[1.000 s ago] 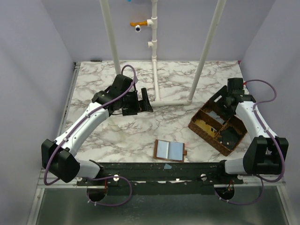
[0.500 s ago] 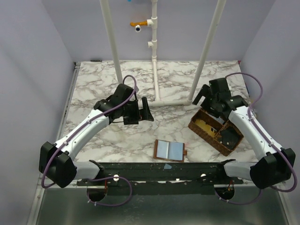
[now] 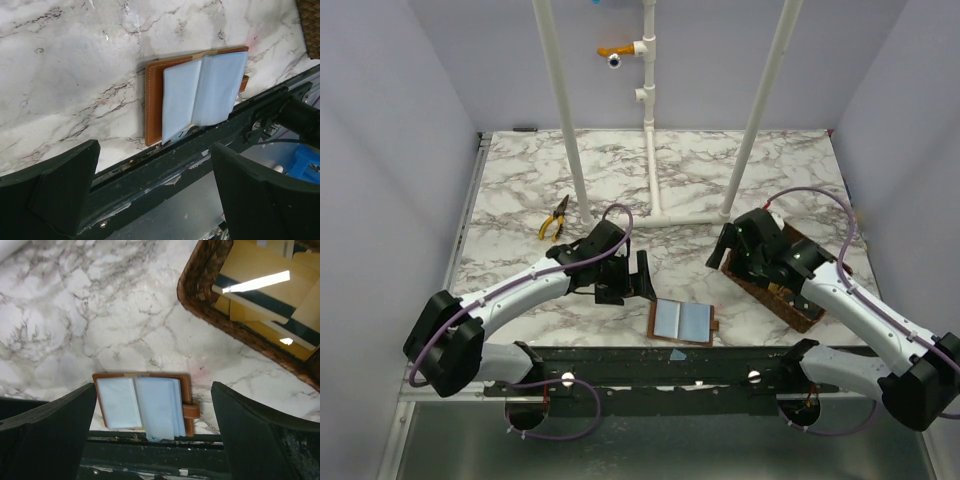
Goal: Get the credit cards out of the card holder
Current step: Close the card holder at the center of the board.
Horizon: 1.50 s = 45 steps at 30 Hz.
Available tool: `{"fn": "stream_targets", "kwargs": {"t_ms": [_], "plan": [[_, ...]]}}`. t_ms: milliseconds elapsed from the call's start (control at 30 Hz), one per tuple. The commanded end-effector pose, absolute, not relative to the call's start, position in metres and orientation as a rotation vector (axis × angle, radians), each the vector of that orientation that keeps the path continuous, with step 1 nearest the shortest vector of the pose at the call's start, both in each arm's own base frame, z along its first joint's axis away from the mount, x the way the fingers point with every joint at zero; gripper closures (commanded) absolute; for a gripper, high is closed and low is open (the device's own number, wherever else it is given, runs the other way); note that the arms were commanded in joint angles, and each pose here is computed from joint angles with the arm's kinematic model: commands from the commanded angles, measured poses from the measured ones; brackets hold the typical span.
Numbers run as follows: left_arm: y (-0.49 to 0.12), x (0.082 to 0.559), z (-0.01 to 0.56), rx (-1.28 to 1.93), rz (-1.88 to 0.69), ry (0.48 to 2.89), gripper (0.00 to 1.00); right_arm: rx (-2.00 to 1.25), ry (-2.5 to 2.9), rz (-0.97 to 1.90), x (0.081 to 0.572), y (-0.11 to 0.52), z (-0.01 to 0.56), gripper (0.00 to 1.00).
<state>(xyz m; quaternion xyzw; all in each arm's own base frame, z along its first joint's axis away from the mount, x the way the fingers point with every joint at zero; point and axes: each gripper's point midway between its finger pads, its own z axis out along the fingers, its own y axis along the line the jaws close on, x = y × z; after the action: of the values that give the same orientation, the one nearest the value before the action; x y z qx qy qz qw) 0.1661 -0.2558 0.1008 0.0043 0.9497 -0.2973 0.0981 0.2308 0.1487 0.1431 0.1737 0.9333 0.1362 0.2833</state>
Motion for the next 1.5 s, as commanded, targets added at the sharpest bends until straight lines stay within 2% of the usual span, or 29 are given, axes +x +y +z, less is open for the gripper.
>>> {"fn": "stream_targets", "kwargs": {"t_ms": [0,433,767,1133,1467], "plan": [[-0.276,0.173,0.087,-0.011,-0.958,2.749,0.05,0.479,2.477,0.368,0.216,0.153,0.132,0.0],[-0.3,0.157,0.026,-0.023,-1.09,2.744,0.33,0.412,2.528,0.442,0.172,0.17,0.06,0.0],[-0.3,0.14,0.015,-0.049,-1.146,2.77,0.58,0.428,2.581,0.535,0.16,0.184,0.039,0.0],[-0.299,0.145,0.038,-0.053,-1.149,2.724,1.0,0.409,2.608,0.582,0.159,0.198,0.033,0.0],[-0.236,0.163,0.065,-0.172,-0.8,2.671,1.0,0.323,2.607,0.728,0.175,0.246,0.045,0.0]]}}
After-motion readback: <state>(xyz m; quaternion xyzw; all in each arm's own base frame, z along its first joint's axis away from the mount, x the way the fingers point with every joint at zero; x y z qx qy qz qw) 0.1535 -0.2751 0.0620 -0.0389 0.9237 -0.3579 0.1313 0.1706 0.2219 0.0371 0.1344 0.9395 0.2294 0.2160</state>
